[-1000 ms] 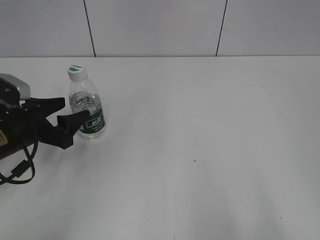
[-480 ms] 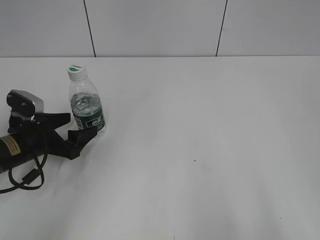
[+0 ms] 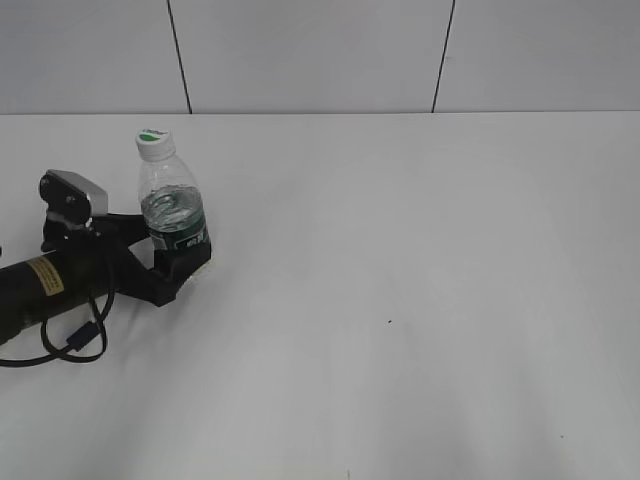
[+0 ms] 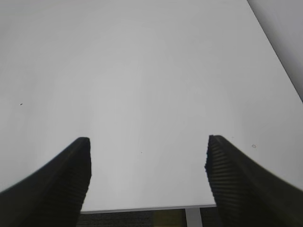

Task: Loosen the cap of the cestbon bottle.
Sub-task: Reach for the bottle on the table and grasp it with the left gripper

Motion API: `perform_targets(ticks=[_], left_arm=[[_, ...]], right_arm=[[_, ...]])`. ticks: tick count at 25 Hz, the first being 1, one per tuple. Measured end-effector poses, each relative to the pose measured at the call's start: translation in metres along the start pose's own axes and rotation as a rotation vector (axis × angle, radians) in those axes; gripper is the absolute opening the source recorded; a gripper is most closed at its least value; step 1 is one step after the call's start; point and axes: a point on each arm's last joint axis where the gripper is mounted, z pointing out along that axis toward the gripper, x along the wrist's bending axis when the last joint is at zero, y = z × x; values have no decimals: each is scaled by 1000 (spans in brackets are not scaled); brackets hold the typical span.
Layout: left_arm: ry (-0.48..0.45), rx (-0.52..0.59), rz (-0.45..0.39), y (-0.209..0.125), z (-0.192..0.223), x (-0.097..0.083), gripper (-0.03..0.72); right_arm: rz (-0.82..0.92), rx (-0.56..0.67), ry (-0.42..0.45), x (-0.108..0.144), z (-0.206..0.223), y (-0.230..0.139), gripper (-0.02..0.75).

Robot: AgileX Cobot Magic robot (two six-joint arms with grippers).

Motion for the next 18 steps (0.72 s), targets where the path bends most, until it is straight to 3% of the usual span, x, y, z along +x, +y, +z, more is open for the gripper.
perform_targets(ticks=[8, 15, 18], left_arm=[[-41, -67, 62, 18, 23, -3, 577], [-36, -68, 60, 19, 23, -3, 408], [-36, -68, 60, 19, 23, -3, 407]], right_arm=[[0, 0, 0, 0, 0, 0, 573], [0, 0, 0, 0, 0, 0, 573], [0, 0, 0, 0, 0, 0, 573]])
